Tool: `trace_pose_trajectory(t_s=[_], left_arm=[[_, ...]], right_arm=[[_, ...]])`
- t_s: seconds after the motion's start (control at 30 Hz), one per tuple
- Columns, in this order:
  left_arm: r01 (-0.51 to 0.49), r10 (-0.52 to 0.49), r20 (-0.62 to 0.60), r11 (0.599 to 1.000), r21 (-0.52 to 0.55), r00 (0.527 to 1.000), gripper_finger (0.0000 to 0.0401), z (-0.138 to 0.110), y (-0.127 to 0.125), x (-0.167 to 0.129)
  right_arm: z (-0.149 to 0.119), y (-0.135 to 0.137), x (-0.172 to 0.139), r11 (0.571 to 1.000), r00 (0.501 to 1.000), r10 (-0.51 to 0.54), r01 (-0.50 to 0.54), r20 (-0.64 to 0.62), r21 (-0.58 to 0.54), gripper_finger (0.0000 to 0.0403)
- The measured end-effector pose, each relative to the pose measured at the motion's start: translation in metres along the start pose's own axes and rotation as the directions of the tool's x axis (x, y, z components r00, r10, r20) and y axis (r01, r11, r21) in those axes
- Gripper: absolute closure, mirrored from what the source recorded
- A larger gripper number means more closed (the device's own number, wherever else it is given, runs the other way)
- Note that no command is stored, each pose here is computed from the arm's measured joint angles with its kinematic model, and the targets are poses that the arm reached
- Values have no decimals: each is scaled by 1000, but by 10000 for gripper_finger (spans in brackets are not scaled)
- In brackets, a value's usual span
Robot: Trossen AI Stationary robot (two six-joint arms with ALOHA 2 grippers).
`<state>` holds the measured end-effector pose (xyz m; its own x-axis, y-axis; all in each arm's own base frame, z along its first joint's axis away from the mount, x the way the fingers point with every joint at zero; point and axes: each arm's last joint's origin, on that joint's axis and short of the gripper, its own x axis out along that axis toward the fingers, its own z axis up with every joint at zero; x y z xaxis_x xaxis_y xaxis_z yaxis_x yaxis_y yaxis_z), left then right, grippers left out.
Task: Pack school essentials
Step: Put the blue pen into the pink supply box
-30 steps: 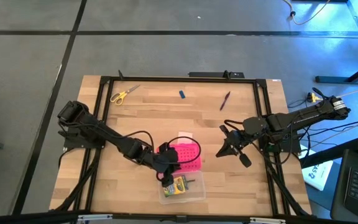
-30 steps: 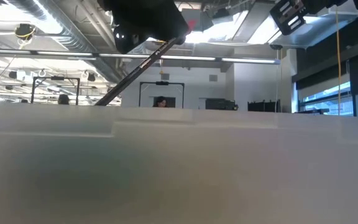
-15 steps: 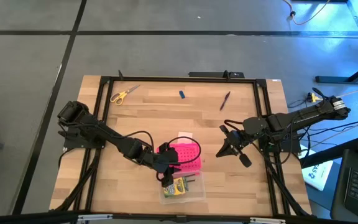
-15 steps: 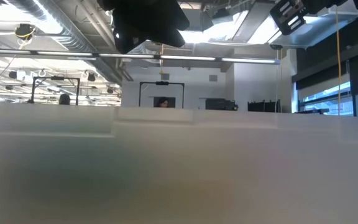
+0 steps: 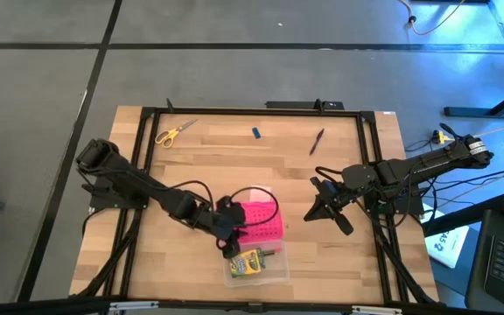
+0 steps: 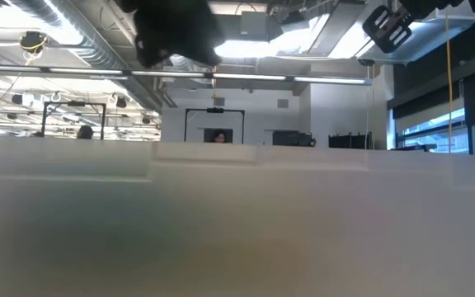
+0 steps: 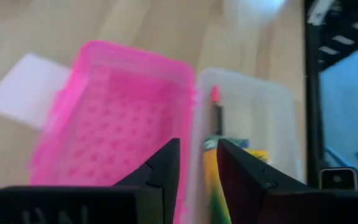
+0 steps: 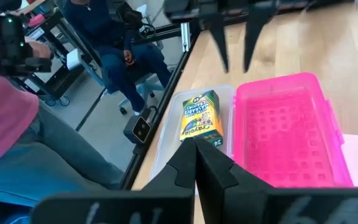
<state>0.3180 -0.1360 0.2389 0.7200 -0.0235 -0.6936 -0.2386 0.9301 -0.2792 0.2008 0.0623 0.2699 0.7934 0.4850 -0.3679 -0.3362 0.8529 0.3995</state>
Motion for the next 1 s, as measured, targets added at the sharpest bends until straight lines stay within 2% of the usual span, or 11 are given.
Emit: trace_pose_trajectory(t_s=[0.2, 0.3, 0.43, 0.67, 0.83, 1.0], left_arm=[[-96, 92, -44, 991, -97, 995, 302, -1, 11, -27], [-130, 123, -66, 984, -121, 990, 302, -4, 13, -37], [-176, 165, -81, 971, -163, 983, 302, -12, 12, -51], [-214, 203, -69, 945, -246, 977, 302, -28, 2, -69], [-218, 198, -98, 931, -294, 975, 302, -43, -8, -72], [-217, 192, -107, 918, -332, 976, 302, -55, -13, -73]], right_arm=[[5, 1, 1, 1000, 999, -4, 5, 51, -10, 397], [6, -1, 1, 998, 995, -61, 60, 80, 9, 397], [1, -6, 1, 980, 983, -176, 171, 53, 98, 399], [-17, -15, 14, 932, 960, -247, 272, -131, 240, 401], [-41, -21, 40, 897, 921, -194, 306, -338, 319, 401], [-60, -28, 70, 864, 887, -147, 330, -437, 379, 401]])
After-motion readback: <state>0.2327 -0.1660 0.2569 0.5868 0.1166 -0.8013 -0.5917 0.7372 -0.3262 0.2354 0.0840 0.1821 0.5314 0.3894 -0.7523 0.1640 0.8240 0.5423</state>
